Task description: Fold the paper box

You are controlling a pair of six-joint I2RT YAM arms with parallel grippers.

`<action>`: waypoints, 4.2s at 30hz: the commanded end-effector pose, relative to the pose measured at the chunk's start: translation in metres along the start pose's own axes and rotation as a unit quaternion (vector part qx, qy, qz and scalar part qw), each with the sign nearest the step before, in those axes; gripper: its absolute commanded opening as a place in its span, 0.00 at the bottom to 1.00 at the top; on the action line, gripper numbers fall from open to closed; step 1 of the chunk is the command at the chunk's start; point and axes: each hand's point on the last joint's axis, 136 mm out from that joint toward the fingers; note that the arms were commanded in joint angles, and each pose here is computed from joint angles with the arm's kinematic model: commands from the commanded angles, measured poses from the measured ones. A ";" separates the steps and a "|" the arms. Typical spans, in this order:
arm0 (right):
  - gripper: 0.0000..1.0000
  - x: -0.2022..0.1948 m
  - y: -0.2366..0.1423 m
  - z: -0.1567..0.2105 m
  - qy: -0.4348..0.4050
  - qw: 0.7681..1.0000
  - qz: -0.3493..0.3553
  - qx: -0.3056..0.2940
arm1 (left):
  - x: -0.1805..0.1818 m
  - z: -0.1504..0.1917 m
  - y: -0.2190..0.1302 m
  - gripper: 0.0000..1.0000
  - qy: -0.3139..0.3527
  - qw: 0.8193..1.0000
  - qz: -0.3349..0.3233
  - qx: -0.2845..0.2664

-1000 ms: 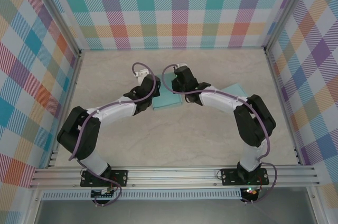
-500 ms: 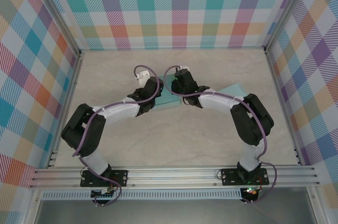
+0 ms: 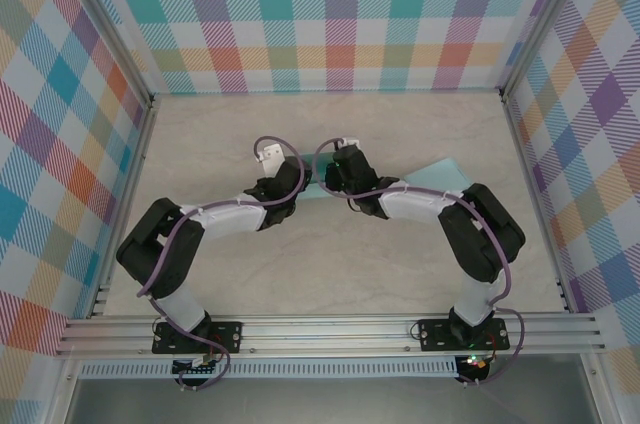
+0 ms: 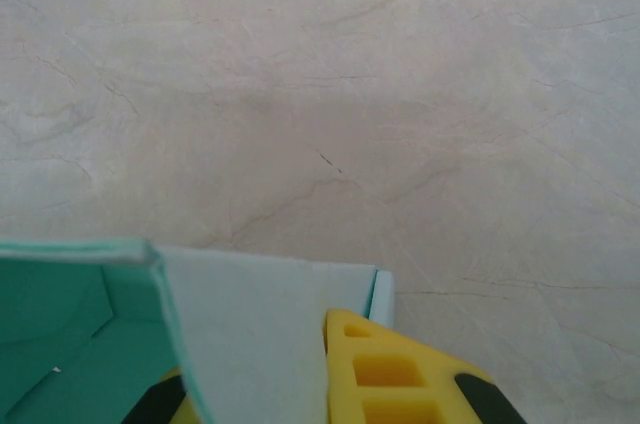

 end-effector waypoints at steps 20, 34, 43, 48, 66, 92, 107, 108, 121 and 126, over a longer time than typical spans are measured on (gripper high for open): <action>0.09 -0.007 -0.009 0.084 -0.069 0.996 0.023 0.060 | 0.045 0.003 -0.069 0.70 -0.014 0.999 0.027 0.036; 0.13 0.000 -0.011 0.081 -0.091 0.994 0.023 0.062 | 0.082 -0.018 -0.123 0.94 -0.057 0.997 0.016 0.039; 0.51 0.013 -0.033 0.076 -0.109 0.992 0.005 0.069 | 0.060 -0.051 -0.127 1.00 0.009 1.000 -0.002 0.017; 0.79 0.017 -0.057 0.068 -0.102 0.992 -0.017 0.074 | 0.044 -0.063 -0.122 1.00 0.043 0.999 -0.011 0.012; 1.00 -0.028 -0.101 0.013 0.027 0.991 0.026 0.130 | 0.014 -0.062 -0.063 1.00 0.095 0.993 -0.022 0.068; 1.00 -0.031 -0.041 0.039 0.063 0.974 0.015 0.218 | 0.028 -0.002 -0.002 1.00 0.113 0.977 -0.078 0.162; 1.00 -0.038 -0.029 0.066 0.068 0.966 0.030 0.248 | 0.052 0.026 0.002 1.00 0.121 0.969 -0.109 0.188; 1.00 -0.038 -0.029 0.067 0.068 0.966 0.030 0.249 | 0.054 0.028 0.003 1.00 0.121 0.968 -0.111 0.189; 1.00 -0.045 -0.024 0.094 0.071 0.958 0.042 0.275 | 0.070 0.046 0.006 1.00 0.127 0.962 -0.131 0.204; 1.00 -0.048 -0.021 0.110 0.072 0.952 0.048 0.292 | 0.077 0.055 0.008 1.00 0.129 0.959 -0.140 0.211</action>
Point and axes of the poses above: each hand's point on the last joint's axis, 136 mm out from that joint toward the fingers, its own y axis out along the fingers, its own x axis along the line the jaws close on, z = x × y, and after that the axes turned 9 degrees about -y, right-handed
